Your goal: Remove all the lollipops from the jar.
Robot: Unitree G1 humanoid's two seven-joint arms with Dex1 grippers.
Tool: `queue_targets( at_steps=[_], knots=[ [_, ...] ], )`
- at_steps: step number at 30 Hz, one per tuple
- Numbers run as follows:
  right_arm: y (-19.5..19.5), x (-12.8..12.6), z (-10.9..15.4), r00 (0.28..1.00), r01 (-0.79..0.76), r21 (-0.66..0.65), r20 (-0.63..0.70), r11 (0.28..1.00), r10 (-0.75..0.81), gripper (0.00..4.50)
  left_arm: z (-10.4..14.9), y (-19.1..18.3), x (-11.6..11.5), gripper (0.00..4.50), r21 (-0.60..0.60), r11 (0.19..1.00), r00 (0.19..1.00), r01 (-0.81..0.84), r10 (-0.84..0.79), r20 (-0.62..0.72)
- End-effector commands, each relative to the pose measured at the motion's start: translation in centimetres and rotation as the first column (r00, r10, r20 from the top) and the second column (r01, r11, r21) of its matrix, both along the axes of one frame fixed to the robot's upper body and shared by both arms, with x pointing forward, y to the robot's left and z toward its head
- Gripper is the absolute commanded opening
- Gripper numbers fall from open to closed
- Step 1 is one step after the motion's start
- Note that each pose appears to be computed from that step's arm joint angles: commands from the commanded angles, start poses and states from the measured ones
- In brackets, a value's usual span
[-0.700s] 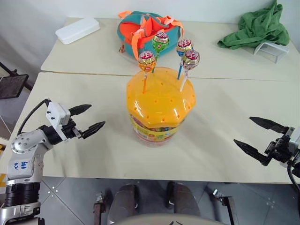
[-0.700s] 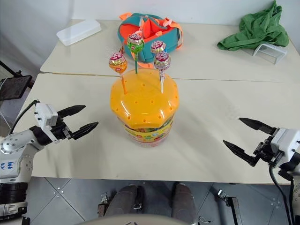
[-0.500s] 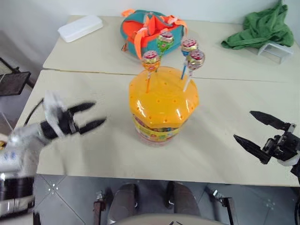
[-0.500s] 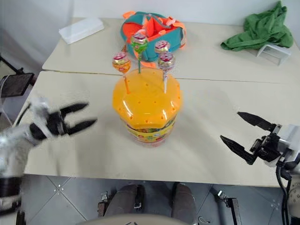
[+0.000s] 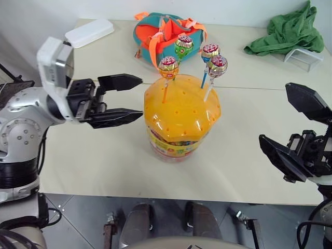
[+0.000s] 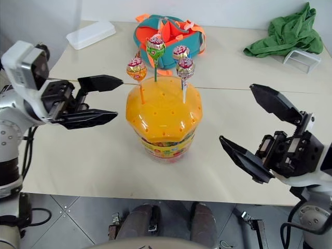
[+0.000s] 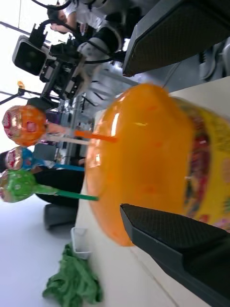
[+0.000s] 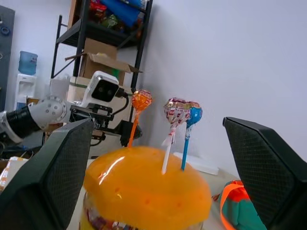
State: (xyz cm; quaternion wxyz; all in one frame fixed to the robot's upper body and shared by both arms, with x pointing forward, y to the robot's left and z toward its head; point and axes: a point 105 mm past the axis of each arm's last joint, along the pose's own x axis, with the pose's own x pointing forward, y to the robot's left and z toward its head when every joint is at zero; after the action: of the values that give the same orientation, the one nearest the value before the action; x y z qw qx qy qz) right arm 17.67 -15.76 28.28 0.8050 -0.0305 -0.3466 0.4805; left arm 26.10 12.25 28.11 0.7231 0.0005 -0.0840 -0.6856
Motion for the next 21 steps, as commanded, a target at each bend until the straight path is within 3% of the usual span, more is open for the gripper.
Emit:
queue_targets(
  at_steps=[1, 8, 11, 21],
  knots=[
    [0.6, -0.6, 0.1, 0.999, -0.038, 0.004, 0.004, 0.999, 0.038, 4.48, 0.7, -1.8, -0.4, 4.5, -0.03, 0.999, 0.999, 0.017, -0.016, 0.032],
    [0.3, -0.1, -0.2, 0.999, -0.032, -0.012, -0.029, 0.999, 0.032, 4.48, 1.1, -2.4, -0.6, 4.5, -0.03, 0.999, 0.999, 0.035, -0.035, 0.023],
    [0.2, 0.0, -0.8, 0.999, -0.03, -0.034, -0.041, 0.999, 0.028, 4.5, 1.3, -2.8, -0.7, 3.91, -0.048, 0.997, 0.998, 0.061, -0.06, 0.016],
    [-1.6, 0.0, -2.5, 0.997, 0.013, -0.057, -0.081, 0.998, -0.018, 4.5, 2.5, -3.3, -0.8, 0.87, -0.136, 0.984, 0.993, 0.114, -0.114, 0.006]
  ],
)
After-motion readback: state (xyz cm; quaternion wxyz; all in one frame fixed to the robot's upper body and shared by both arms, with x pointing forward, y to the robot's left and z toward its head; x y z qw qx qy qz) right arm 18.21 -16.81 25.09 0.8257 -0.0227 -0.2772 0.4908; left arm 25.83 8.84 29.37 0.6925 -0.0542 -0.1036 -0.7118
